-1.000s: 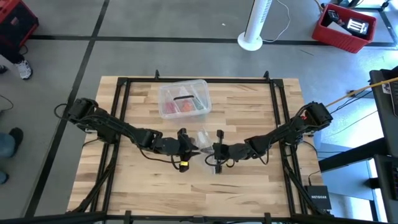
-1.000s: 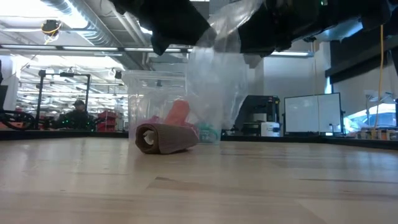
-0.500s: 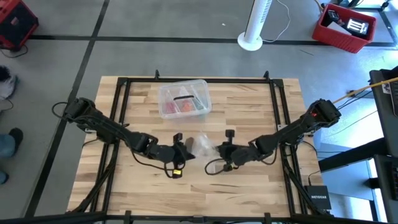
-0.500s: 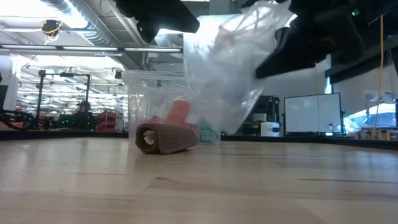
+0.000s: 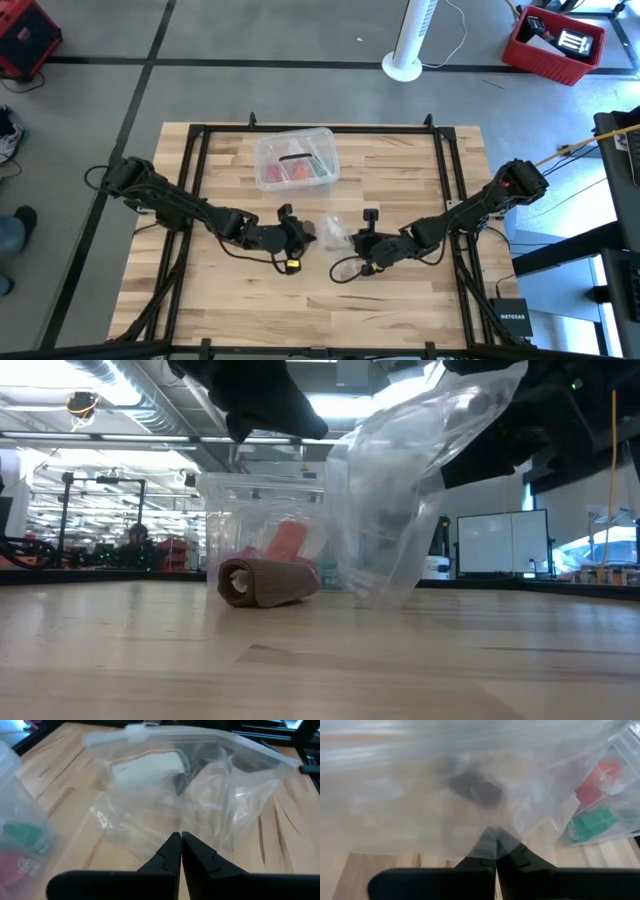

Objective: Roll bandage
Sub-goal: Open the transparent zip bag

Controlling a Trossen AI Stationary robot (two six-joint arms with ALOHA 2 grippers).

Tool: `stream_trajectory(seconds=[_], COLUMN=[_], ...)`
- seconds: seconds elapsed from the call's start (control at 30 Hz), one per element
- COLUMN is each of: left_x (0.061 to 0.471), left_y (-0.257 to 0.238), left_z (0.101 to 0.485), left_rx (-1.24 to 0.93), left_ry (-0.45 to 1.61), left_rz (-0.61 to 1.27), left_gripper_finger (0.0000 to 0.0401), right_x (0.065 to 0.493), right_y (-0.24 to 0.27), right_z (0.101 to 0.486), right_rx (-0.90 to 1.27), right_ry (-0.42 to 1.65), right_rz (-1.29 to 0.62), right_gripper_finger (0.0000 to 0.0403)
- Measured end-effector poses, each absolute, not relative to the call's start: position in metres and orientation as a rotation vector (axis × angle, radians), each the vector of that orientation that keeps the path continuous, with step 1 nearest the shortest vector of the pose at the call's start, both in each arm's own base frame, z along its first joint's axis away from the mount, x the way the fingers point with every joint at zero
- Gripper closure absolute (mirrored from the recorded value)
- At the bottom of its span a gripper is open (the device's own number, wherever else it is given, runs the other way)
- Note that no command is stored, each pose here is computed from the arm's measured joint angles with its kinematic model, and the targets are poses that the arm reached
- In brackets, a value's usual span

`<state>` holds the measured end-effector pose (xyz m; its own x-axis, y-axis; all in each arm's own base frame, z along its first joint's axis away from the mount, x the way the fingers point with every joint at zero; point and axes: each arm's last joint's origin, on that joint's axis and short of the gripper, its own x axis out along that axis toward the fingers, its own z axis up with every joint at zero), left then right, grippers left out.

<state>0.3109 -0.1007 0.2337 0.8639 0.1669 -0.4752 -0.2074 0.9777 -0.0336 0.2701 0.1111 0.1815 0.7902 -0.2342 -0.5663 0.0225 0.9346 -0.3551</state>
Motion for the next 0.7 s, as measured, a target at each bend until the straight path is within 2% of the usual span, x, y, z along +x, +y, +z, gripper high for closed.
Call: stream_trajectory(seconds=[0.17, 0.27, 0.57, 0.7], left_x=[0.316, 0.321, 0.334, 0.341], left_y=[-0.1, -0.103, -0.111, -0.112], left_z=[0.247, 0.258, 0.232, 0.222], left_rx=[-0.116, -0.111, -0.071, -0.007], left_ry=[0.445, 0.373, 0.415, 0.413], left_rz=[0.167, 0.117, 0.102, 0.097], left_gripper_finger=[0.0392, 0.0372, 0.0245, 0.0207], right_x=[0.27, 0.27, 0.27, 0.27], right_y=[0.111, 0.111, 0.111, 0.111], right_z=[0.181, 0.181, 0.181, 0.181], right_rx=[-0.33, -0.33, -0.327, -0.328], right_ry=[0.65, 0.65, 0.65, 0.65], right_rz=[-0.146, -0.146, -0.15, -0.155], right_gripper_finger=[0.0403, 0.0403, 0.0403, 0.0403])
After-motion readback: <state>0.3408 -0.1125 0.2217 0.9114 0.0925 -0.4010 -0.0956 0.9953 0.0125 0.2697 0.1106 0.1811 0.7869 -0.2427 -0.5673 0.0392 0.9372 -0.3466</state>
